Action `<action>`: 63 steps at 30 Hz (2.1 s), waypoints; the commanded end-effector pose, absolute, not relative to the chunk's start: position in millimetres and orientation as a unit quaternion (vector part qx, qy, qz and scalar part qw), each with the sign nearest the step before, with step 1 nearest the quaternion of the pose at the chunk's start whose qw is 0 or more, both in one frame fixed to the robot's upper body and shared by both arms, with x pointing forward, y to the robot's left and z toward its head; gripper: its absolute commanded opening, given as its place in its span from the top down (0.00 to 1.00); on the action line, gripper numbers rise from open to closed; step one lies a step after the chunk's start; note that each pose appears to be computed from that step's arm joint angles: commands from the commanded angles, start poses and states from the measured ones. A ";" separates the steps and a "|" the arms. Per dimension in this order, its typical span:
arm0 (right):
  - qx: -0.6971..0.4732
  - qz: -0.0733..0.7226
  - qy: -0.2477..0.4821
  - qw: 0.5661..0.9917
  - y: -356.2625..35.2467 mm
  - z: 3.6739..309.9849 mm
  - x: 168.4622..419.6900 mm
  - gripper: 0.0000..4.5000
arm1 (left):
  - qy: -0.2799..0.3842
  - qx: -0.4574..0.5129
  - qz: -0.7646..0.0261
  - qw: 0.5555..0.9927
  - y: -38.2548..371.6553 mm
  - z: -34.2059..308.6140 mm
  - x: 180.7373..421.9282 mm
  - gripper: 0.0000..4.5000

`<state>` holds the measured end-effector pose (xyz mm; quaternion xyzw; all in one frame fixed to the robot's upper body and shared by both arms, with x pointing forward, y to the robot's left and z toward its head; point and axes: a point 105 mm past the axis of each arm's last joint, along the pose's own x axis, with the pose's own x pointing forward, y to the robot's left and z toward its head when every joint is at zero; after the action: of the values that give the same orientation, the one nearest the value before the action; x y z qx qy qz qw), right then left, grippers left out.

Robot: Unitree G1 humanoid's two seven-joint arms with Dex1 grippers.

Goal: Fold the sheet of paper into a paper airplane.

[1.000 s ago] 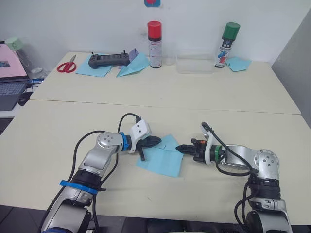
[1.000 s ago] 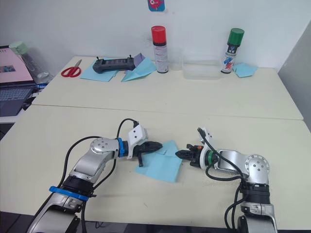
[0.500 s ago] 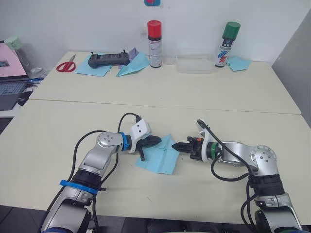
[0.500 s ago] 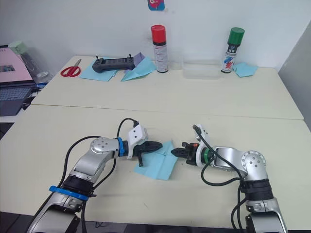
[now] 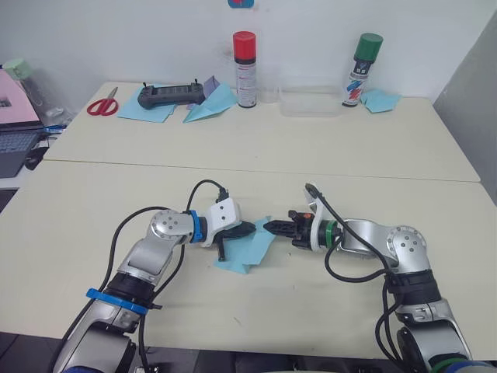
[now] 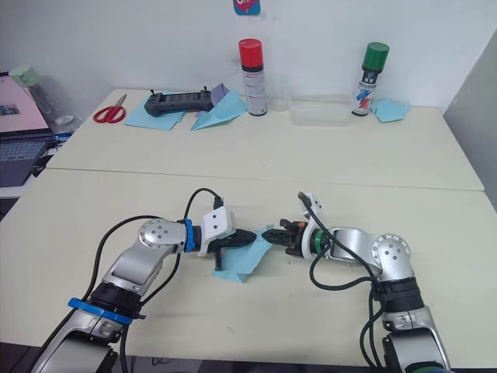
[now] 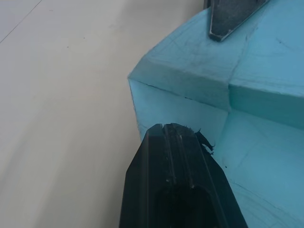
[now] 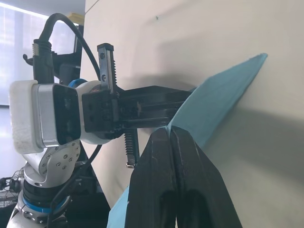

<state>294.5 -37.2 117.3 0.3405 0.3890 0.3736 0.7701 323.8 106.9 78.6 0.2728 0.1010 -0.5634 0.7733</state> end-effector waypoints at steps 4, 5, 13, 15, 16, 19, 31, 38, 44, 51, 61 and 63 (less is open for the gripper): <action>0.336 0.396 0.370 0.770 -30.6 127.2 296.1 1.00 | 0.151 0.286 -0.571 0.755 113.0 54.2 316.3 1.00; 0.334 0.398 0.370 0.770 -29.5 126.8 296.3 1.00 | 0.151 0.284 -0.571 0.756 113.1 54.8 316.6 1.00; 0.313 0.421 0.351 0.776 -19.7 124.8 296.4 0.71 | 0.163 0.245 -0.555 0.778 122.1 63.0 320.1 1.00; 0.315 0.421 0.350 0.775 -18.1 124.3 297.4 0.53 | 0.165 0.247 -0.550 0.780 125.1 62.9 321.5 1.00; 0.318 0.423 0.347 0.774 -17.0 125.1 297.4 0.46 | 0.164 0.246 -0.544 0.785 126.6 63.1 323.5 1.00; 0.326 0.426 0.342 0.772 -15.0 127.3 298.3 0.46 | 0.163 0.246 -0.534 0.792 128.3 63.6 327.0 1.00; 0.348 0.435 0.345 0.756 -2.3 125.2 294.7 0.46 | 0.164 0.239 -0.538 0.792 127.3 64.1 325.4 1.00; 0.270 0.435 0.323 0.796 0.2 108.8 303.3 0.92 | 0.175 0.242 -0.537 0.789 133.7 62.7 322.8 1.00; 0.215 0.432 0.302 0.822 4.1 95.7 311.0 1.00 | 0.192 0.242 -0.536 0.785 142.1 60.1 316.6 1.00; 0.103 0.460 0.274 0.838 8.5 83.6 312.1 1.00 | 0.205 0.228 -0.515 0.800 157.8 73.4 319.9 1.00; 0.016 0.480 0.260 0.838 2.4 69.1 312.3 1.00 | 0.155 0.192 -0.490 0.836 170.3 121.8 328.4 1.00; 0.014 0.480 0.259 0.838 1.8 68.7 313.0 1.00 | 0.134 0.178 -0.500 0.837 158.6 131.5 328.4 1.00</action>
<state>310.3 8.5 78.7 0.0225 0.2439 0.4932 0.8347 326.9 171.8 107.4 0.1789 0.1803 -0.4877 0.8353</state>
